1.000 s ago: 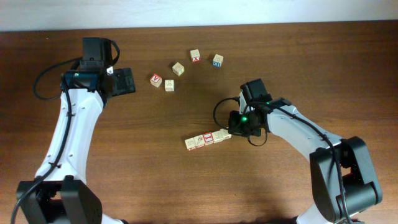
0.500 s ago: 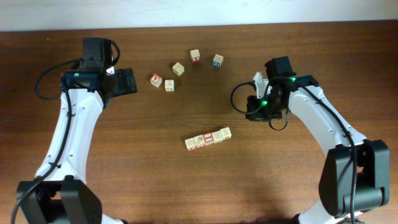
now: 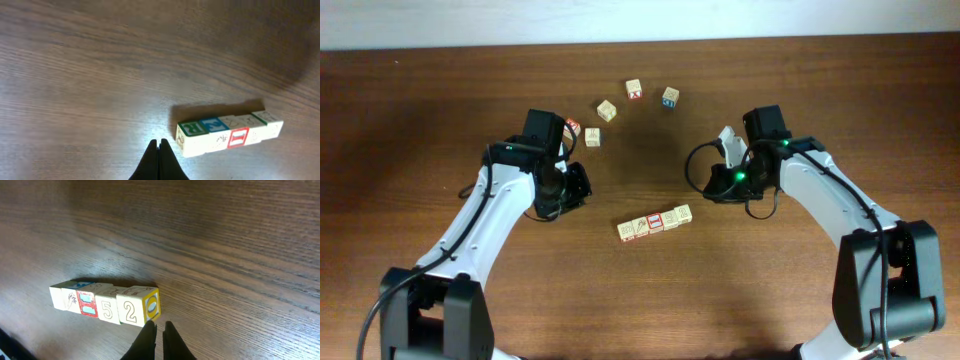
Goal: Rotate 5 blocks
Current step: 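Move the left gripper down to the left end of the row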
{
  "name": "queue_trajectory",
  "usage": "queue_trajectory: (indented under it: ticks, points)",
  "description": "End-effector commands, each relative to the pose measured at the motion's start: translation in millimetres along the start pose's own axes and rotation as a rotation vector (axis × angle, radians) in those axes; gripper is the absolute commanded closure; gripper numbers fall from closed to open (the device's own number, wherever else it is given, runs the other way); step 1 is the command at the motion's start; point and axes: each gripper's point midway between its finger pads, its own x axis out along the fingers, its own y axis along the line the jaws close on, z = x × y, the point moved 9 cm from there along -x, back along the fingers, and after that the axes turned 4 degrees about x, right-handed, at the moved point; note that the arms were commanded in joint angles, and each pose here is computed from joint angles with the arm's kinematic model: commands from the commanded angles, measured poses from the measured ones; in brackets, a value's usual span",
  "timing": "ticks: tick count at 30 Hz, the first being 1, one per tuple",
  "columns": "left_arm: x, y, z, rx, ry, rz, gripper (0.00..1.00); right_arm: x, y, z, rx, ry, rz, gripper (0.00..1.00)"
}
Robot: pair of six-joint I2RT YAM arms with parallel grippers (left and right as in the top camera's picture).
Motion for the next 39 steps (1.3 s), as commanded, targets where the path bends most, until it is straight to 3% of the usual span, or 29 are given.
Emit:
queue_trajectory:
  ticks: [1, 4, 9, 12, 15, 19, 25, 32, 34, 39]
  points:
    - [4.7, 4.6, 0.2, -0.013, -0.008, 0.047, 1.00, 1.6, -1.1, -2.7, -0.004, 0.003, -0.027, 0.91]
    - [8.8, 10.8, -3.2, -0.017, -0.004, 0.088, 1.00, 1.7, -1.3, -3.3, -0.002, 0.007, -0.027, 0.91]
    - [46.9, 29.2, -47.6, -0.028, 0.166, 0.082, 1.00, 2.3, -2.6, -9.0, 0.014, 0.038, -0.033, 0.91]
    - [61.1, -7.8, -61.2, 0.181, 0.097, 0.063, 1.00, 2.3, -2.6, -8.9, 0.013, 0.038, -0.033, 0.91]
    - [66.7, -7.6, -56.6, 0.208, 0.073, 0.076, 1.00, 2.3, -2.6, -8.9, 0.013, 0.037, -0.033, 0.91]
    - [80.1, -17.3, -58.5, 0.232, 0.140, -0.048, 1.00, 2.4, -2.7, -8.8, 0.013, 0.037, -0.034, 0.91]
    - [80.3, -22.9, -54.8, 0.241, 0.119, -0.092, 1.00, 2.3, -2.7, -9.0, 0.014, 0.038, -0.033, 0.91]
    - [80.4, -24.6, -52.6, 0.245, 0.104, -0.101, 1.00, 5.4, -5.4, -15.6, 0.027, 0.065, -0.038, 0.91]
    - [80.2, -22.1, -55.9, 0.155, 0.129, -0.081, 1.00, 22.7, -16.6, -25.6, 0.016, 0.041, -0.034, 0.91]
    - [83.4, -25.4, -59.8, 0.152, 0.130, -0.076, 1.00, 24.0, -15.9, -23.7, -0.020, 0.026, -0.019, 0.91]
